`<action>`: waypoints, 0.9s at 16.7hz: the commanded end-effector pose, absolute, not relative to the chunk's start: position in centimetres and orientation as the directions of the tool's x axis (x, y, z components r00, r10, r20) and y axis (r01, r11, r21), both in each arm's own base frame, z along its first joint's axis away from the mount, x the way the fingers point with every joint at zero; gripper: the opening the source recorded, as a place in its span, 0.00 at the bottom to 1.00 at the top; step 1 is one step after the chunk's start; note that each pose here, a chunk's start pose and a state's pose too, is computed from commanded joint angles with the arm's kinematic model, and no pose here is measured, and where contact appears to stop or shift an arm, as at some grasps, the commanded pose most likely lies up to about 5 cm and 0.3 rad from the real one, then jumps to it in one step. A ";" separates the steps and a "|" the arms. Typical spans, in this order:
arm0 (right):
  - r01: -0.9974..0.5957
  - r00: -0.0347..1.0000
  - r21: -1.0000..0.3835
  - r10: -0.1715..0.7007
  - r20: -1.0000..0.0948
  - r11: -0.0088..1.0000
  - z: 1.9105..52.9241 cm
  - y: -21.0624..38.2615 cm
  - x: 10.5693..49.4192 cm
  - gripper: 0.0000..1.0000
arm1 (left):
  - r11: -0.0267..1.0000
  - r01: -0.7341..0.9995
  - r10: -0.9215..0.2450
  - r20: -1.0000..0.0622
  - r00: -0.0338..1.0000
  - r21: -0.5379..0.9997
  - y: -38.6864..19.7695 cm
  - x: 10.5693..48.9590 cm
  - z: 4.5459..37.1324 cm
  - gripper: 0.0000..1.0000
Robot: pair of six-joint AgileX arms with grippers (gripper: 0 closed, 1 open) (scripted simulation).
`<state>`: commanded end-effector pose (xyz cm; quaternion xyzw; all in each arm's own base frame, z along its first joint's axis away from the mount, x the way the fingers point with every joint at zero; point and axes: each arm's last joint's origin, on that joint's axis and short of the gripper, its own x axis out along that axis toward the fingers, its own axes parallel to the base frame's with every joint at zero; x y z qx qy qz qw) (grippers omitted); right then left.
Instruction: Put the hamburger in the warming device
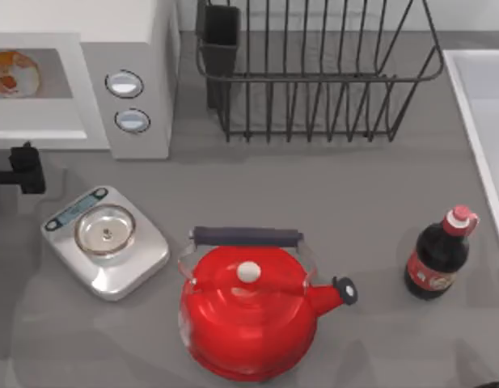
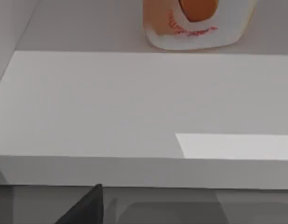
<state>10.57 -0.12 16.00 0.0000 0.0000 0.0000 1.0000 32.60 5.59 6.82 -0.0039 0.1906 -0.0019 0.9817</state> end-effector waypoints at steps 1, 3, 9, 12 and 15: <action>0.000 1.000 0.000 0.000 0.000 1.000 16.0 -0.1 10.6 1.00 | 1.000 0.003 -0.006 -0.375 0.927 -0.009 5.5 31.1 6.8 1.00; 0.000 1.000 0.000 0.000 0.000 1.000 16.0 -0.1 10.6 1.00 | 1.000 0.002 -0.004 -0.367 0.930 -0.007 5.4 28.7 7.0 1.00; 0.000 1.000 0.000 0.000 0.000 1.000 16.0 -0.1 10.6 1.00 | 1.000 -0.001 0.000 -0.353 0.935 -0.003 5.4 27.1 7.3 1.00; 0.000 1.000 0.000 0.000 0.000 1.000 16.0 -0.1 10.6 1.00 | 1.000 0.002 -0.004 -0.355 0.935 -0.004 5.3 27.3 7.5 1.00; 0.000 1.000 0.000 0.000 0.000 1.000 16.0 -0.1 10.6 1.00 | 1.000 0.002 -0.003 -0.345 0.938 -0.002 5.3 27.7 9.2 1.00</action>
